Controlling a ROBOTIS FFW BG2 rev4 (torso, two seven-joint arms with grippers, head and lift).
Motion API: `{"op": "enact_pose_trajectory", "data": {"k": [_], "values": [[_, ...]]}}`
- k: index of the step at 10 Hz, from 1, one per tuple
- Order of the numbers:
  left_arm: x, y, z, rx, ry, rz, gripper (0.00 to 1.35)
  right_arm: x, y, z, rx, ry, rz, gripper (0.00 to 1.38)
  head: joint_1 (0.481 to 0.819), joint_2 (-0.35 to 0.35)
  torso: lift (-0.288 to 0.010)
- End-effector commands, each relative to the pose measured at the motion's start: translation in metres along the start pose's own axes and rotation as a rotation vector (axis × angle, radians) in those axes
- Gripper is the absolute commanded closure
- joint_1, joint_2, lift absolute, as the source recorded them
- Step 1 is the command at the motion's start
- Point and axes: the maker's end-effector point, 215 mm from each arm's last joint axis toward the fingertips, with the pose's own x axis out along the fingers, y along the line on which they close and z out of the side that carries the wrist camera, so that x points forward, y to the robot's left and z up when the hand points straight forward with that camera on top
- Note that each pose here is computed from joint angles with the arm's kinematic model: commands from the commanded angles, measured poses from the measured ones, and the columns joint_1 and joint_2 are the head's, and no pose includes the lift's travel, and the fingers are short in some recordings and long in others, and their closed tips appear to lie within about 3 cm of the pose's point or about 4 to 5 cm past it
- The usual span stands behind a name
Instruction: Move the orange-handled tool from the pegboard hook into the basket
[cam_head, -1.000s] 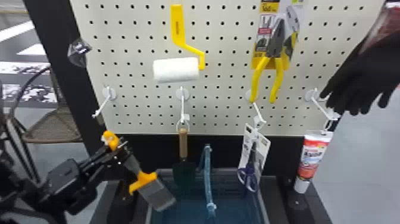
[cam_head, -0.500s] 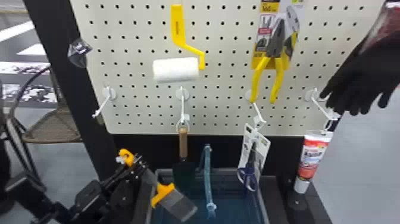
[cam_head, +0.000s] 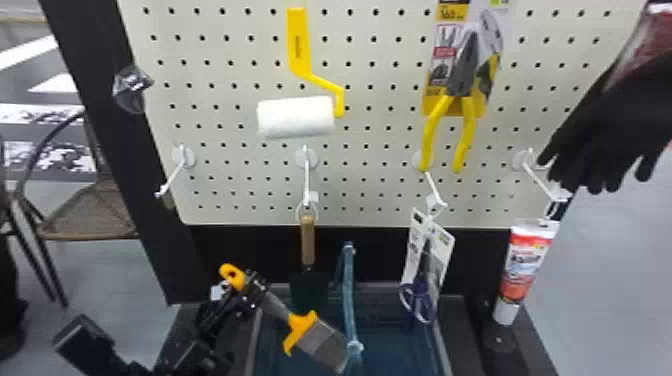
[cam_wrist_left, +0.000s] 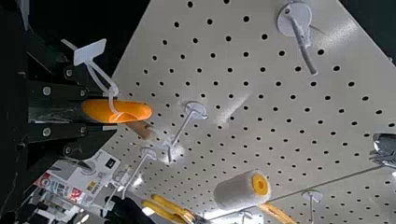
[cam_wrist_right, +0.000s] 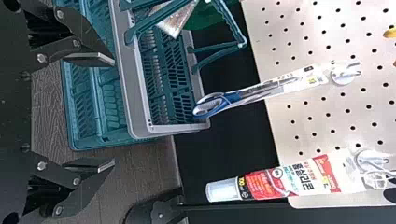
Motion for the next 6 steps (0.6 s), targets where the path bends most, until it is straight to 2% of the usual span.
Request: {"op": "enact_pose_trajectory", "data": {"k": [1,6], "values": [[0.0,-0.004,-0.013,-0.038,-0.008,0.004,1.19,0.0,0.0,0.0,0.0,0.0,0.0,0.5,0.549,0.0,-0.1],[0.002,-0.003,-0.044,-0.095,0.003,0.019,1.19,-0.001,0.0,-0.001,0.002,0.004,0.0,0.5,0.549,0.0,-0.1]]}}
